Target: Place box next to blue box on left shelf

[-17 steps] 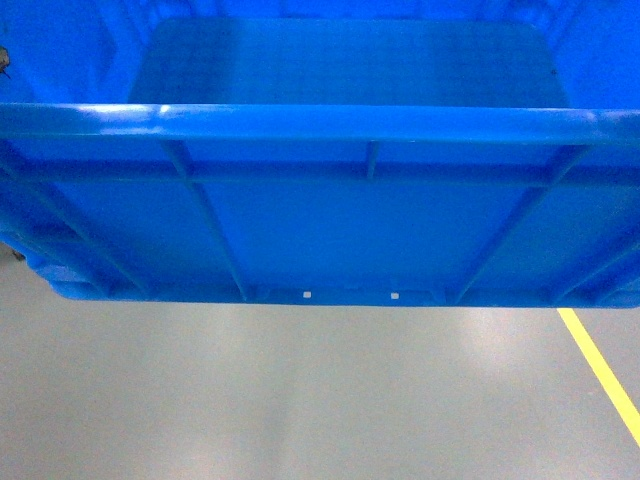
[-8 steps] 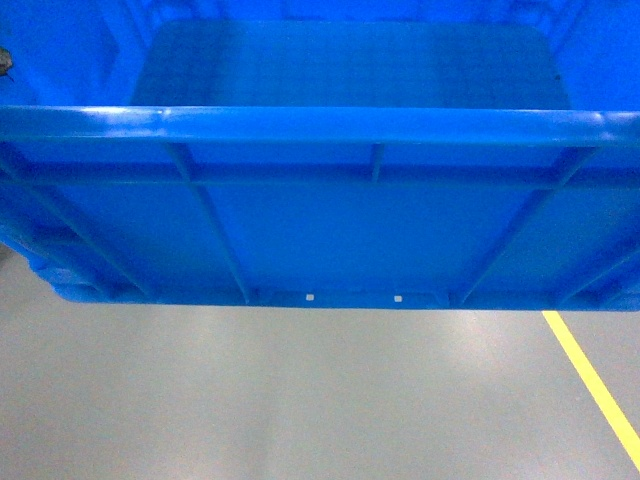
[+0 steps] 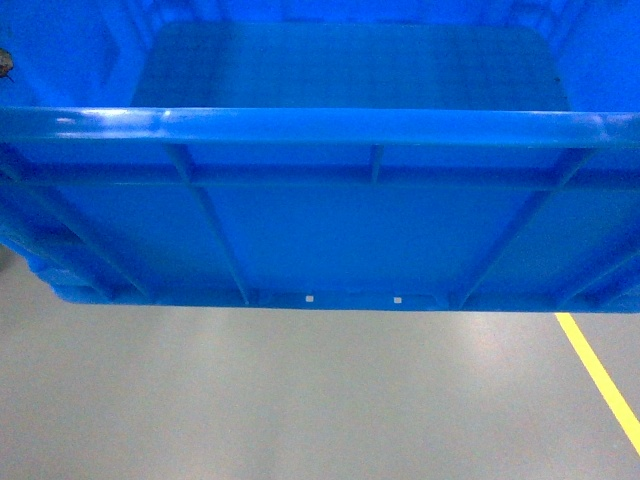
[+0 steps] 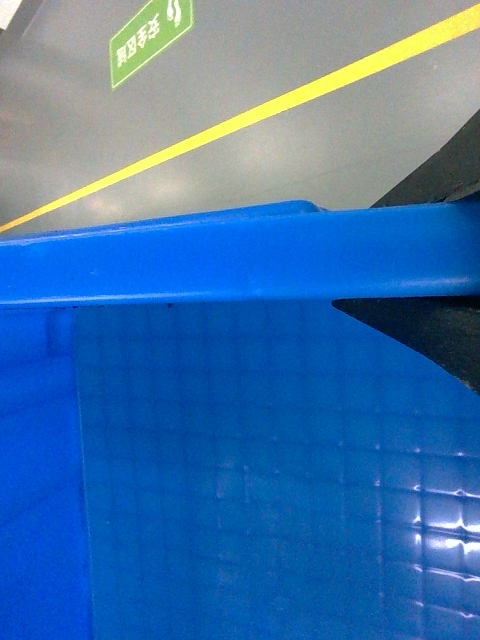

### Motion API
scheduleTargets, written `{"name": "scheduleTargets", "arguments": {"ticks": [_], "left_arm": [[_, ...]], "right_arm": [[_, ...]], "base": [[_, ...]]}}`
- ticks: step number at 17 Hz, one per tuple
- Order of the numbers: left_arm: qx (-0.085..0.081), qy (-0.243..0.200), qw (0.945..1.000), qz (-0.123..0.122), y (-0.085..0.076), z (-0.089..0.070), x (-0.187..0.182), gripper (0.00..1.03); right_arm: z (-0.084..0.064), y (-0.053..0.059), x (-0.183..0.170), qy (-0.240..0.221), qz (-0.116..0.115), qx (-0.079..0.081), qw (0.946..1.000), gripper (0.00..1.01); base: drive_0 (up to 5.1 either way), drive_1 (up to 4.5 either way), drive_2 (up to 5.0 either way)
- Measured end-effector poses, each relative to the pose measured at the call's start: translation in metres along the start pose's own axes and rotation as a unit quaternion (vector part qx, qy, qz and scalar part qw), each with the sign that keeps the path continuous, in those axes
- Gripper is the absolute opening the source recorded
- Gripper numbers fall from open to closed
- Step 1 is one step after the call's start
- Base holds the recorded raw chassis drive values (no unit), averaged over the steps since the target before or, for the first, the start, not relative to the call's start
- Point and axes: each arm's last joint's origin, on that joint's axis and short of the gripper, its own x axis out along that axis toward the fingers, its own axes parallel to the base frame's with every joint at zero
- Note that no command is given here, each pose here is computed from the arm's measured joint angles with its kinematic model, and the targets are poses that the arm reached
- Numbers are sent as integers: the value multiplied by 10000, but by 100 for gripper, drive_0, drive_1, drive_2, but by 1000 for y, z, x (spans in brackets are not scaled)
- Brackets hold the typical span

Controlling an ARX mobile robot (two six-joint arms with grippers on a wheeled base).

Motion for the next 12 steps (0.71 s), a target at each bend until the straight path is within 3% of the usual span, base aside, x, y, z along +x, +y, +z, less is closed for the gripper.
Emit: {"name": "scheduleTargets", "arguments": {"ticks": [12], "left_arm": [[-2,-8,10000,2,0,0,0,9]], "right_arm": [[0,0,0,-13,4,0,10000,8]], "base": [[0,423,-423]]}}
